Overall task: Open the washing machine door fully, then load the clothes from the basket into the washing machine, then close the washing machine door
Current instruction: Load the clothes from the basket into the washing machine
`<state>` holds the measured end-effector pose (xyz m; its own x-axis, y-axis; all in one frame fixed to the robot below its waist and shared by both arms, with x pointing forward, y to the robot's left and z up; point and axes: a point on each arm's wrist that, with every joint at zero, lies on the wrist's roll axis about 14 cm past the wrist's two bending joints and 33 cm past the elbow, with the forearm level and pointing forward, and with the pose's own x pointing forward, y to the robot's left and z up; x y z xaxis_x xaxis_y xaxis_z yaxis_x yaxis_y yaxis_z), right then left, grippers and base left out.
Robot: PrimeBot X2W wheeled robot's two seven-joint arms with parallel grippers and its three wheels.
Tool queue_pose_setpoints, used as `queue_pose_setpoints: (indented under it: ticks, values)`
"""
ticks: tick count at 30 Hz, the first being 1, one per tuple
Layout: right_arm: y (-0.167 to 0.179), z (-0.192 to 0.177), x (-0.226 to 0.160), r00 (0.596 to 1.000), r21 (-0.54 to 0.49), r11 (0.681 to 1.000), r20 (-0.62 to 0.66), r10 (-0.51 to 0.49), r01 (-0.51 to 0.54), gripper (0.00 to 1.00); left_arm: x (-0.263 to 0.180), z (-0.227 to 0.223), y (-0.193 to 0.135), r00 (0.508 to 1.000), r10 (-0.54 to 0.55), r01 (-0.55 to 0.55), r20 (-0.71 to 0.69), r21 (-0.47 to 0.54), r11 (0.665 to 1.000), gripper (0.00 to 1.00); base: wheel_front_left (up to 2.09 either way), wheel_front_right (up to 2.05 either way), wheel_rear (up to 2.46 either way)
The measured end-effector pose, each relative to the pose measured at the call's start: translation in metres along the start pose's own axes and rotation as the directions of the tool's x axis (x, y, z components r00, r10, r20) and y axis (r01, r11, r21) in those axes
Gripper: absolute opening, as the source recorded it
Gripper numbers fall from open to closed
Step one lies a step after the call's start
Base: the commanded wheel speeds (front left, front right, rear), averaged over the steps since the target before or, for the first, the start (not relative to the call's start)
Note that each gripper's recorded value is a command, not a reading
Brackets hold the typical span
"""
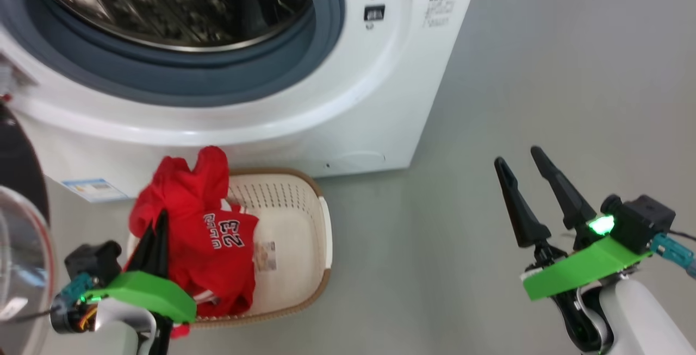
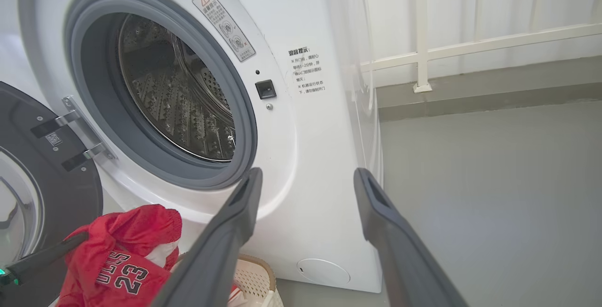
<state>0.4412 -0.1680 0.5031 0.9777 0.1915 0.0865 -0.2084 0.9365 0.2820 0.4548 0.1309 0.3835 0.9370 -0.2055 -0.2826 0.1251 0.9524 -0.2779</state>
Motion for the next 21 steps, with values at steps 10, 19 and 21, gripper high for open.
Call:
queue_pose_setpoints:
  ticks: [10, 19, 21]
  values:
    - [0.012, 0.022, -0.021, 0.999, 0.001, 1.0, 0.047, 0.016, -0.016, 1.0, -0.045, 0.057, -0.018, 0.978, -0.039, 0.032, 0.206, 0.035, 0.999, 0.0, 0.0, 0.0, 0.0]
    - [0.015, 0.029, -0.038, 0.998, 0.0, 1.0, 0.063, 0.012, -0.012, 1.0, -0.082, 0.092, -0.034, 0.94, -0.056, 0.041, 0.337, 0.05, 0.998, 0.0, 0.0, 0.0, 0.0]
    - [0.017, 0.031, -0.04, 0.998, -0.001, 1.0, 0.067, 0.017, -0.017, 1.0, -0.088, 0.098, -0.036, 0.934, -0.055, 0.039, 0.354, 0.052, 0.998, 0.0, 0.0, 0.0, 0.0]
